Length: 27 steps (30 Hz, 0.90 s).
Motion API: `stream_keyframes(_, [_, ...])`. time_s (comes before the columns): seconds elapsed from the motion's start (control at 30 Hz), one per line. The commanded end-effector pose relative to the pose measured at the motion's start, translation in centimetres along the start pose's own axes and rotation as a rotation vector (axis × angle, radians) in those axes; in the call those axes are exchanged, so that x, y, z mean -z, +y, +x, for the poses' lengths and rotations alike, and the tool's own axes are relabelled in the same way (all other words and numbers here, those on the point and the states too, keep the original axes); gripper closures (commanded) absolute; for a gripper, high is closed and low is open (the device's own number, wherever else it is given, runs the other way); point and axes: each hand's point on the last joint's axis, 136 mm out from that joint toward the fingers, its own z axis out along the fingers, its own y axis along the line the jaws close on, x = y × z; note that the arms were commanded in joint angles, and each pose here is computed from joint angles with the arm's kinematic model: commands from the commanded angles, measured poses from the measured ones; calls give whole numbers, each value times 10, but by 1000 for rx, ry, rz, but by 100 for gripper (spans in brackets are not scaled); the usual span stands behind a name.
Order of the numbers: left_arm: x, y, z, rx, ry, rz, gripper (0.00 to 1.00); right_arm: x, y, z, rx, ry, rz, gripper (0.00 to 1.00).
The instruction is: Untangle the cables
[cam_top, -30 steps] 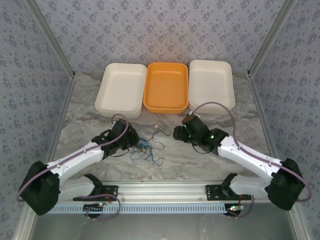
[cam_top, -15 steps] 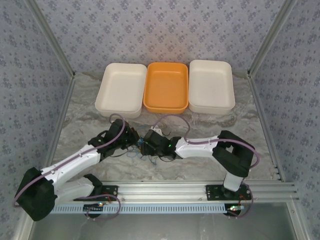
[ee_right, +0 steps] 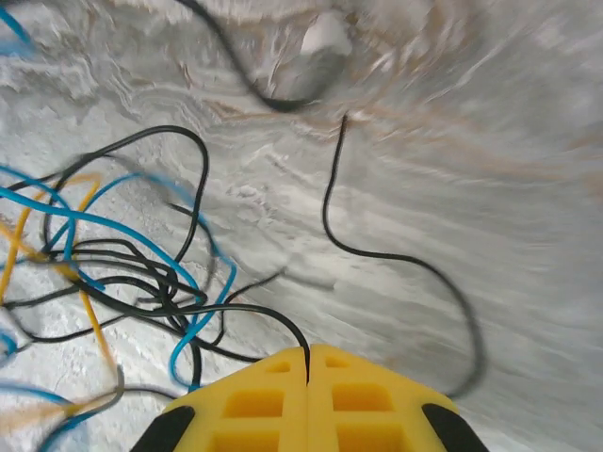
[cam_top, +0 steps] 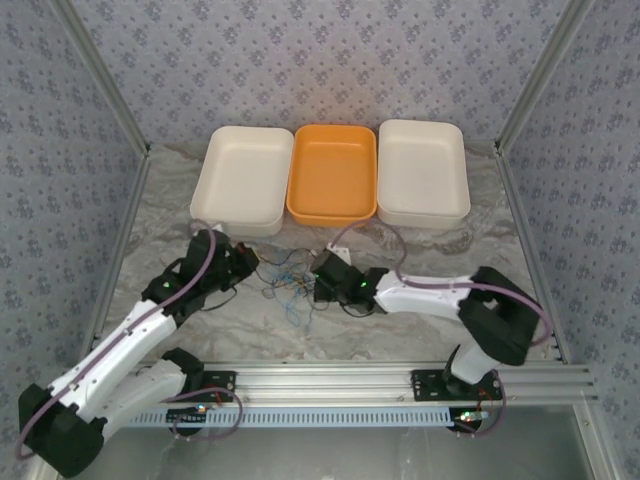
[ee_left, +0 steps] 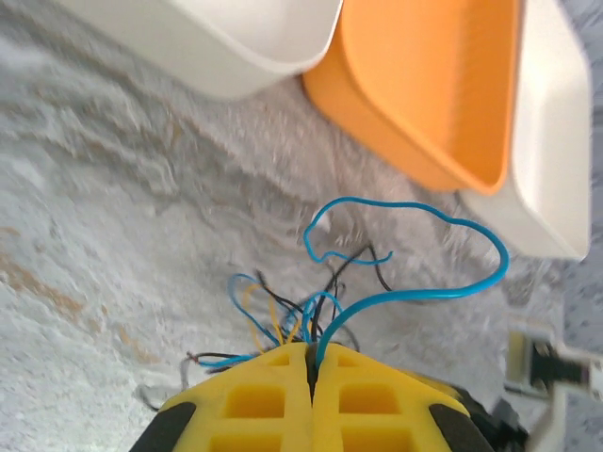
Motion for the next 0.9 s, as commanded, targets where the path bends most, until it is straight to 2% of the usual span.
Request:
stream_keyframes(0.0, [14,9,-13,-1,-20,-36,100,23,-34,-4,81,-3,118,100])
stream_keyframes(0.13, [11,15,-19,35,-13,-38,100,31,-52,-11,90,-14,191,100])
stream_keyframes(0.27, [23,30,-26,39,-64,-111,100,50,-96,-23,-13,-52,323,100])
stream_keyframes(0.4, [43,62,-36,21,-137,-288,100,75,-127,-42,-123,-111,307,100])
stream_keyframes(0.5, [33,66,-31,25,-104,-272,100,88,-133,-59,-150,-132,274,100])
stream_keyframes(0.7, [23,81,-25,39,-97,-319,100,97,-158,-65,-199,-114,378,100])
stream_keyframes(0.77, [33,95,-28,35,-121,-403,100,104,-171,-65,-235,-116,416,100])
stream_keyframes(0.87, [56,121,-35,27,-186,-571,100,115,-186,-73,-302,-139,397,100])
